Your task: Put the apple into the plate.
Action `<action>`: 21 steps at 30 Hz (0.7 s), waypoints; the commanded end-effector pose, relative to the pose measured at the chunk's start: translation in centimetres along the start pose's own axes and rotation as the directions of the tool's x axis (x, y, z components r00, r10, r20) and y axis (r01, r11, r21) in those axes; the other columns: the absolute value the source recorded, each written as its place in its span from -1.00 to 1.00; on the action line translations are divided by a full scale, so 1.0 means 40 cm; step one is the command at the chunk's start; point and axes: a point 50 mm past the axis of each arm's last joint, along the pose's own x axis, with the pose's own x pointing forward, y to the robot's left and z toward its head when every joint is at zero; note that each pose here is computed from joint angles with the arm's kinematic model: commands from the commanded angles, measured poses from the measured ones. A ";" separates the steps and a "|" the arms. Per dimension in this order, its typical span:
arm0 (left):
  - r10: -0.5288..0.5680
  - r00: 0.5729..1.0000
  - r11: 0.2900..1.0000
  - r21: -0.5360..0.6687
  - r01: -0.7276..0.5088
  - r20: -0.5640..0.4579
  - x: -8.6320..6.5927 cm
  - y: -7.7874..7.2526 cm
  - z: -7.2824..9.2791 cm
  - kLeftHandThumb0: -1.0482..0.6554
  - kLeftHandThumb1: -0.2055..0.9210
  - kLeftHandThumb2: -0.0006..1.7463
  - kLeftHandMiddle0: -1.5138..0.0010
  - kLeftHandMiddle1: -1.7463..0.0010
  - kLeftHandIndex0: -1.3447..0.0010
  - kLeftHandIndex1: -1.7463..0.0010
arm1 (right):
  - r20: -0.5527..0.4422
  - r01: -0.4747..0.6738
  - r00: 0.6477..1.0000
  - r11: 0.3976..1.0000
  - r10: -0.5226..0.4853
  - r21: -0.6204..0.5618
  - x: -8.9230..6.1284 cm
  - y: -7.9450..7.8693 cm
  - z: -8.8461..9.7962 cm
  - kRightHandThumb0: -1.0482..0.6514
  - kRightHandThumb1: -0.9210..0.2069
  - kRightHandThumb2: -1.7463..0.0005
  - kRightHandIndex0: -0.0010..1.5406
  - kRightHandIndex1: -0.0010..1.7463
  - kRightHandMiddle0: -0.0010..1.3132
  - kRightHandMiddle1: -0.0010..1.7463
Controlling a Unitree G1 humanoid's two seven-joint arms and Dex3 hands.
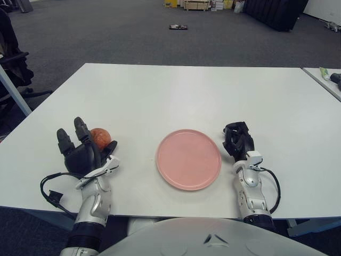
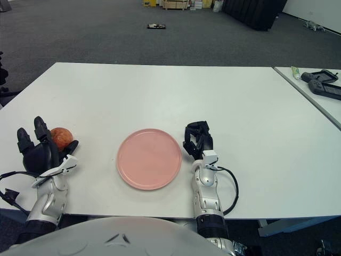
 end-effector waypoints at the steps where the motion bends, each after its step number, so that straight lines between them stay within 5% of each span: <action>1: 0.006 0.999 1.000 -0.013 -0.006 0.033 0.015 -0.004 0.013 -1.00 1.00 -0.55 1.00 1.00 1.00 1.00 | -0.039 0.014 0.999 1.000 -0.014 -0.002 -0.007 -0.006 -0.016 -0.19 -0.83 0.24 -0.35 0.43 -0.63 1.00; 21: 0.094 0.976 0.995 -0.036 -0.089 0.197 0.061 -0.006 0.043 -1.00 1.00 -0.51 1.00 1.00 0.99 1.00 | -0.044 0.012 0.999 1.000 -0.012 -0.016 -0.005 -0.008 -0.018 -0.19 -0.82 0.23 -0.36 0.45 -0.62 1.00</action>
